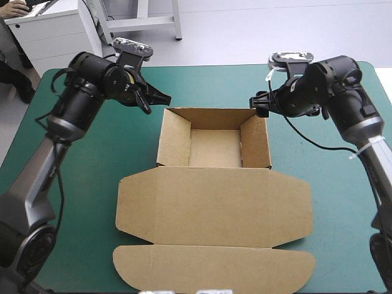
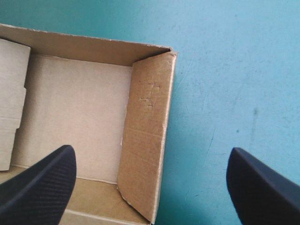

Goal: Fold the box

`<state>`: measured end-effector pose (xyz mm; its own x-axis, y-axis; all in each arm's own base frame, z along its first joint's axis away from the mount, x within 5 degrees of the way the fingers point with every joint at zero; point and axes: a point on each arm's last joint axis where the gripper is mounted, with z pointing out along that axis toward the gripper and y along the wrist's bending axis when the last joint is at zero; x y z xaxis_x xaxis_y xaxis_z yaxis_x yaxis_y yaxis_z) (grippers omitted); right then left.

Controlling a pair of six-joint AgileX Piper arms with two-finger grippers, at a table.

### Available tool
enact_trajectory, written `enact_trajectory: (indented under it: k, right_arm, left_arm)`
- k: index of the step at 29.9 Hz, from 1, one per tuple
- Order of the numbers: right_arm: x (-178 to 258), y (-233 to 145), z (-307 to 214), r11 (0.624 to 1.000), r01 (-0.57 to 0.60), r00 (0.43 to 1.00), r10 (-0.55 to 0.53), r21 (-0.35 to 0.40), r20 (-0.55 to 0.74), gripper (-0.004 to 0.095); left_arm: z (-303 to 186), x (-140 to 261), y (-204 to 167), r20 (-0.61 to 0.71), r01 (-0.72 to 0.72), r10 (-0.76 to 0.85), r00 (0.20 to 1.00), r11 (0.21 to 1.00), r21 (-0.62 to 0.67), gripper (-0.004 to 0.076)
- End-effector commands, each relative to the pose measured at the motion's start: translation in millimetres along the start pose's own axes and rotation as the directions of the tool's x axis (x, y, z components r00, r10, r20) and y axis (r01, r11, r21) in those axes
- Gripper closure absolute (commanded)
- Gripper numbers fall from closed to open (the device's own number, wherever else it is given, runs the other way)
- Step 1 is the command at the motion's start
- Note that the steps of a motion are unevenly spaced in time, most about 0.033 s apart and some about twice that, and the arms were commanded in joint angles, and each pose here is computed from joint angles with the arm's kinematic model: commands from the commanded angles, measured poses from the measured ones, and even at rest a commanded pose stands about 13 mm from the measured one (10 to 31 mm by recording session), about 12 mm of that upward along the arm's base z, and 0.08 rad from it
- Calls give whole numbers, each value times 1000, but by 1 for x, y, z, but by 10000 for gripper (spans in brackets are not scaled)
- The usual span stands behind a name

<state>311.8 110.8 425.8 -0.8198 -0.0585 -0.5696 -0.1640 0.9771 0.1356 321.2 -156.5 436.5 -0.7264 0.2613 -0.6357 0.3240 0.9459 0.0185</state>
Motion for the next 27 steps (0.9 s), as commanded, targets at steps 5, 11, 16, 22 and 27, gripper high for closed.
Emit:
enact_trajectory:
  k: [5,11,16,22,27]
  right_arm:
    - [22,-4,-31,1000,-15,1000,16,-24,18,103]
    - [32,-7,4,999,-37,999,37,-16,-10,113]
    - [26,-5,32,998,-53,998,52,-19,-28,113]
    - [21,-2,73,997,-73,995,70,-30,-73,113]
    - [21,-4,109,998,-66,991,66,-3,-117,113]
  left_arm:
    - [-90,41,10,91,5,-9,996,999,48,725]
    - [-115,94,20,77,-30,27,997,999,33,727]
    - [-129,135,29,117,-45,46,992,999,-7,727]
    - [-136,183,35,186,-63,63,981,998,-2,727]
    - [-128,221,39,253,-87,87,964,996,-12,727]
